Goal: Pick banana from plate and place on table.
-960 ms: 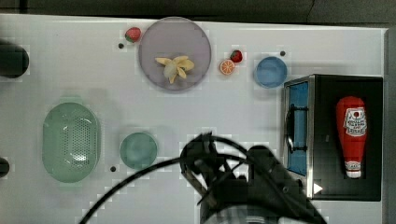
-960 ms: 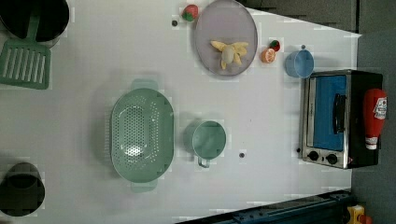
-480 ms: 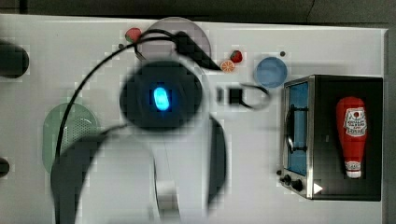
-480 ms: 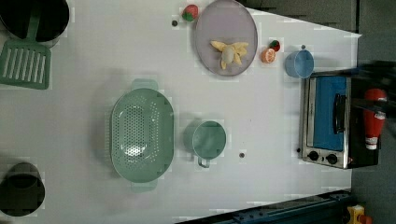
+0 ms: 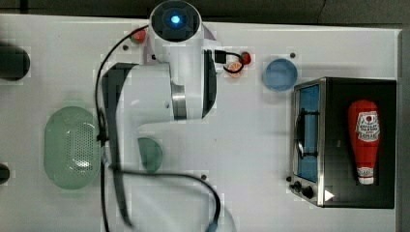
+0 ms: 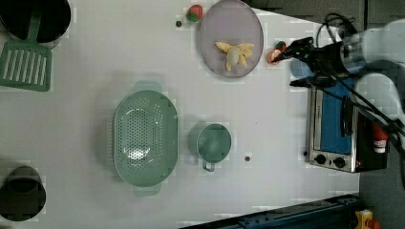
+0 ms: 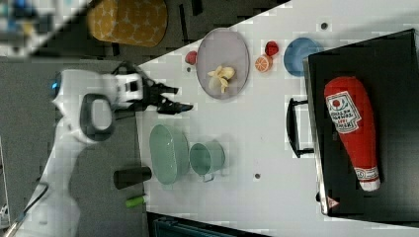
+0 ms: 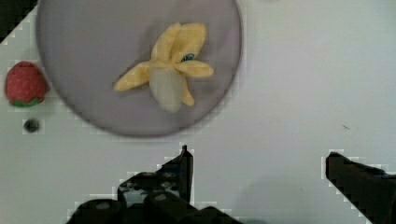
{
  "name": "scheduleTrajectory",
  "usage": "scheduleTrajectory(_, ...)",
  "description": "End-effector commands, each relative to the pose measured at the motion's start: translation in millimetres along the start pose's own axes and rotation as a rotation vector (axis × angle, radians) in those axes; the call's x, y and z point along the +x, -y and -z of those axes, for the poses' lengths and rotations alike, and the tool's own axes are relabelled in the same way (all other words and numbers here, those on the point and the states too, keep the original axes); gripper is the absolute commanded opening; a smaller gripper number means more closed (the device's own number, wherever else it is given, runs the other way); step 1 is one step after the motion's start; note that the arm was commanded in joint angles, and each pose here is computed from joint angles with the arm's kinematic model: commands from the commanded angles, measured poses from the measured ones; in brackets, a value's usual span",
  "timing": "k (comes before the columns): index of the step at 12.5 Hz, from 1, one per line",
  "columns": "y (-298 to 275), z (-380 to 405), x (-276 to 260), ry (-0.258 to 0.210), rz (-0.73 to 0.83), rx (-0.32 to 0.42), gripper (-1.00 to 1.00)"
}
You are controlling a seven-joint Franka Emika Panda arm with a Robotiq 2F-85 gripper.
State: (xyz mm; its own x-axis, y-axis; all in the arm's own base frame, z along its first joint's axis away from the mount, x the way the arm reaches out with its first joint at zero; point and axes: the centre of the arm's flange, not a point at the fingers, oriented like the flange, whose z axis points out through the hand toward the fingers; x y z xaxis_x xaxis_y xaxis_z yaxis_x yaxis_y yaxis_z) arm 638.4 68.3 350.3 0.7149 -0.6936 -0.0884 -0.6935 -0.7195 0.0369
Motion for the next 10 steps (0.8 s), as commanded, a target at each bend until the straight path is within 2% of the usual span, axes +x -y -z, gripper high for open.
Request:
scheduleTrajectory(1,19.3,28.2,15.8,-0.121,-0.01,0.121,1.0)
scheduleTrajectory(6,45.5,-78.3,24.4,-0.102,-0.15,0.139,1.0)
scheduleTrajectory(10,56.8,-135.0,20.6,-0.133,-0.194,0.133,1.0)
